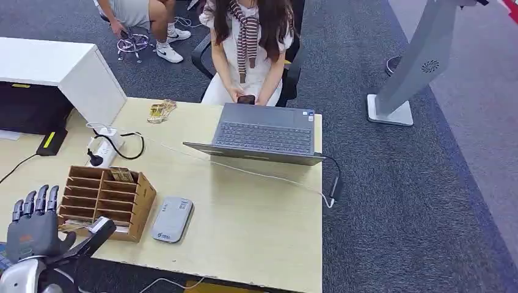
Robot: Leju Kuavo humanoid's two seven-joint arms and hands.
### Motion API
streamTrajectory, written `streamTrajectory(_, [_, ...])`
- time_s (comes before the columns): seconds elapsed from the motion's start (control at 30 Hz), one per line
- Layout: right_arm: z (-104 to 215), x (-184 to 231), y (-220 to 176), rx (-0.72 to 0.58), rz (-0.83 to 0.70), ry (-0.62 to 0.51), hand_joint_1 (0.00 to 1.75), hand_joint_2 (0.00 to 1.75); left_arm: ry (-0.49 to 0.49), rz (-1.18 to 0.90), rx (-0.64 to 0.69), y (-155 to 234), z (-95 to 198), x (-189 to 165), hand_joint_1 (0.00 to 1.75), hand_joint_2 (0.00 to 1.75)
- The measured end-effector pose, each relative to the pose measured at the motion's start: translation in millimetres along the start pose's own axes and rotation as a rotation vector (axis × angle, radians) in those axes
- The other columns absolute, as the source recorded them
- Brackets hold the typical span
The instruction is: Pass the card to the sensor for recognition and then transmit it.
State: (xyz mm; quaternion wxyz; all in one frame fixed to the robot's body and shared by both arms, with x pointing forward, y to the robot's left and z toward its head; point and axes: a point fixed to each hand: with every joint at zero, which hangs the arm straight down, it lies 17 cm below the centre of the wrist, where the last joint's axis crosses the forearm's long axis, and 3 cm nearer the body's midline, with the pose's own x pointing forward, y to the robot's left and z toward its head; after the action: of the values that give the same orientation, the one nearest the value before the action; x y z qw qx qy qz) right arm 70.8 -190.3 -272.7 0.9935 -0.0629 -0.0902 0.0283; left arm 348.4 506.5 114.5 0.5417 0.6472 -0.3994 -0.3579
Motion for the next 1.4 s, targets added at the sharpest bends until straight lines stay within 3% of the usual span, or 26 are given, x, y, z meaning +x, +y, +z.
streamTrajectory(0.83, [0, 2, 0, 0.001, 0.023, -0.008, 0.00, 0.00, 0.065, 0.001, -0.053, -12, 5, -16, 0.00, 1.75])
streamTrajectory(0.87, [0, 2, 1, 0.002, 0.024, -0.008, 0.00, 0.00, 0.066, 0.002, -0.054, -13, 5, -16, 0.23, 1.75])
streamTrajectory(0.9, [0, 2, 1, 0.002, 0.024, -0.008, 0.00, 0.00, 0.066, 0.002, -0.054, -13, 5, -16, 1.75, 1.75])
streamTrajectory(1.4, [0, 2, 2, 0.009, 0.028, -0.011, 0.00, 0.00, 0.056, 0.031, -0.046, -11, 4, -14, 1.75, 1.75])
